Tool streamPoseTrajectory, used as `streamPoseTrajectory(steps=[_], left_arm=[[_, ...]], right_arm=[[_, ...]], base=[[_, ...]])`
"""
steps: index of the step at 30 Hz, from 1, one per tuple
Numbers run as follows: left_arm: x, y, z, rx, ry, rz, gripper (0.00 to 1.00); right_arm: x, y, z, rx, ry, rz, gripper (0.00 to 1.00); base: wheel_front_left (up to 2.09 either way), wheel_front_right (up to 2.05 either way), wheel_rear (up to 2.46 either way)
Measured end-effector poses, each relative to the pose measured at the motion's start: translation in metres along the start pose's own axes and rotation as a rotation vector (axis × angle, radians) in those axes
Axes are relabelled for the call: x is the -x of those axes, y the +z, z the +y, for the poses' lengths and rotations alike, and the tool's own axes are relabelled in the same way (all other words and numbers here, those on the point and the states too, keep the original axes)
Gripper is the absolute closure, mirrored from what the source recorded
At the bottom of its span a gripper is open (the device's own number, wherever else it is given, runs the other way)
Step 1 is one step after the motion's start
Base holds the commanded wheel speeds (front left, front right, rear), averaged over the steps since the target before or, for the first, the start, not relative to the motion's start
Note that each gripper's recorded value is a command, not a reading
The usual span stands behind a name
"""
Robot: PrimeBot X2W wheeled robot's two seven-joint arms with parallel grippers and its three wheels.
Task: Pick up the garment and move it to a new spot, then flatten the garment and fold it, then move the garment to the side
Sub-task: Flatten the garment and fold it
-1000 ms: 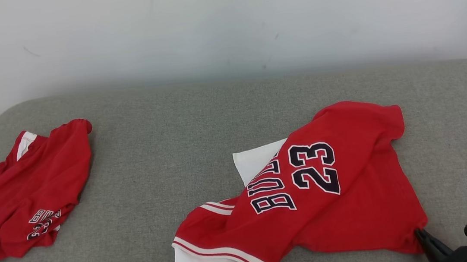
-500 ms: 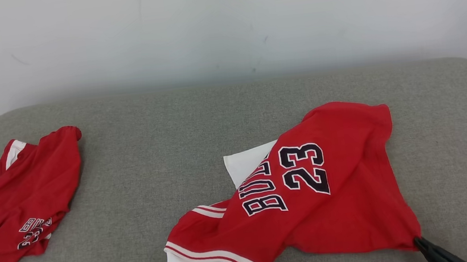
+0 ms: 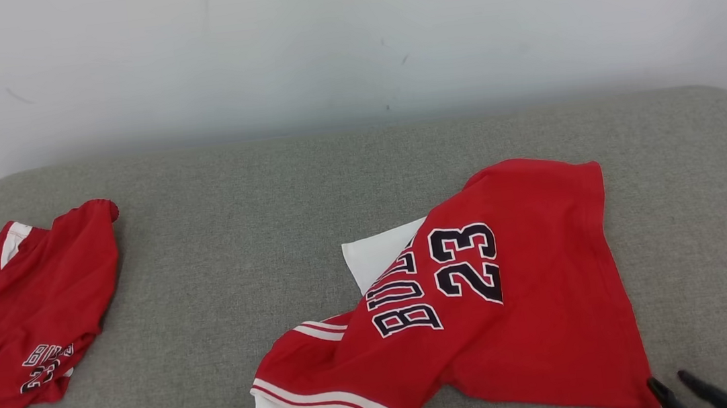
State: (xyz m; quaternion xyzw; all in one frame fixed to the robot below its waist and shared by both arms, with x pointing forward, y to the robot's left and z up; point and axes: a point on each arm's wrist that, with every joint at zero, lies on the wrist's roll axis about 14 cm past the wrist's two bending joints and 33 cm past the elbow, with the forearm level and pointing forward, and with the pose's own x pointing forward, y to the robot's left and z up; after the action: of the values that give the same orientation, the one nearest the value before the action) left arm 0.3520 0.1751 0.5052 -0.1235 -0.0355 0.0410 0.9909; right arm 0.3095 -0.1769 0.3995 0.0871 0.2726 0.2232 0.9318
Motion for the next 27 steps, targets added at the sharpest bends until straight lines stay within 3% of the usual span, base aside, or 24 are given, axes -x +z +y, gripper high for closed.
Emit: streamPoseTrajectory(steps=[8,15,27], left_arm=[[0.001,0.005,0.002,0.0,0.005,-0.016,0.0],[0.002,0.018,0.009,-0.024,0.022,-0.057,0.0],[0.009,0.053,0.033,-0.175,0.079,-0.165,0.0]], right_arm=[[-0.005,0.048,-0.018,0.103,-0.063,-0.192,0.0],[-0.013,0.105,-0.004,0.154,-0.086,-0.412,0.0],[-0.004,0.135,0.028,0.175,-0.123,-0.61,0.0]], base=[[0.0,0.0,0.0],[0.0,0.0,0.0],[0.0,0.0,0.0]])
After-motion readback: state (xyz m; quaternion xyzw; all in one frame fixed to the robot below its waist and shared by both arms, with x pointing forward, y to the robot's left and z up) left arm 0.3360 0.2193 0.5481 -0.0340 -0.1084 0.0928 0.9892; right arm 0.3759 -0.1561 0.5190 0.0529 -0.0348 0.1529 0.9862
